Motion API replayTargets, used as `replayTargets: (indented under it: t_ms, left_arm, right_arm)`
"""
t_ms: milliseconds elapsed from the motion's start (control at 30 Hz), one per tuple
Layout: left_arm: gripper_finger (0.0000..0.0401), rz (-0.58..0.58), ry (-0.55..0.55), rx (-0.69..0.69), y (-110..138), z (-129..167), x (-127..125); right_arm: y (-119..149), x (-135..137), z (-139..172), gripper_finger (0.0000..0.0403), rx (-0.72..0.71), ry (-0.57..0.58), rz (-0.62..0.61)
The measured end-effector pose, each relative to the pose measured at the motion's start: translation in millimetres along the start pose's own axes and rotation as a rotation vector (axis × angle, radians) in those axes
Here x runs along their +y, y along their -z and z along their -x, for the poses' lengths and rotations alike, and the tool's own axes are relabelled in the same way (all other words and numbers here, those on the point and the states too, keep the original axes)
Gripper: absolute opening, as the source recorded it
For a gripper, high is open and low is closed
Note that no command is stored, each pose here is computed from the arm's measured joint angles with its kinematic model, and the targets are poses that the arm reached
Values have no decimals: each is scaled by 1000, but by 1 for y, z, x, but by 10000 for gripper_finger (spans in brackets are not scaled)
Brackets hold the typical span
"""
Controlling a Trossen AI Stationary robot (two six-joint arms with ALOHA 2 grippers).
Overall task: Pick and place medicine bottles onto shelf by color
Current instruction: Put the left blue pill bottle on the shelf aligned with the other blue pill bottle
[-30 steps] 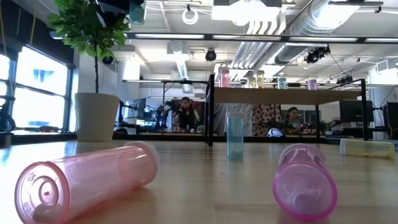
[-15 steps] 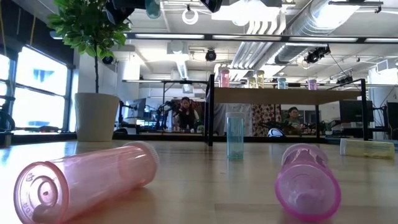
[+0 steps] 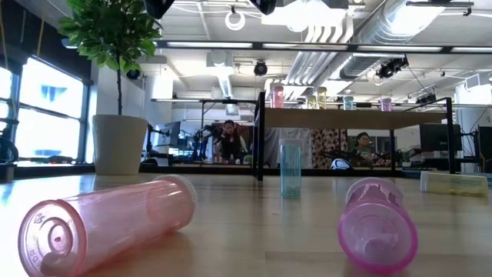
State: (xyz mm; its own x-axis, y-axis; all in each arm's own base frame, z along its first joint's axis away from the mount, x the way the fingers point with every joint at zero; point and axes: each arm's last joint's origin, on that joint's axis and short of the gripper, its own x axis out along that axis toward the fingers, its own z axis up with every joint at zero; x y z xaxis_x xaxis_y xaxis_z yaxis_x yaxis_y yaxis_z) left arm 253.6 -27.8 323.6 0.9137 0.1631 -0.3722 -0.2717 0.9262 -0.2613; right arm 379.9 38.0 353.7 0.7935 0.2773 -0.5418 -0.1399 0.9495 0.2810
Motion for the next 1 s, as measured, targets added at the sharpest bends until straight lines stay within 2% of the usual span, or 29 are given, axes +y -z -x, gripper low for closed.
replayTargets:
  t_ms: [633,1000]
  left_arm:
    - [90,16,4,-29,-3,0,-1]
    - [90,32,-11,-81,-7,0,-1]
  right_arm:
    - [-1,4,1,194,-10,-42,-17]
    - [-6,11,-1,194,-78,-45,-5]
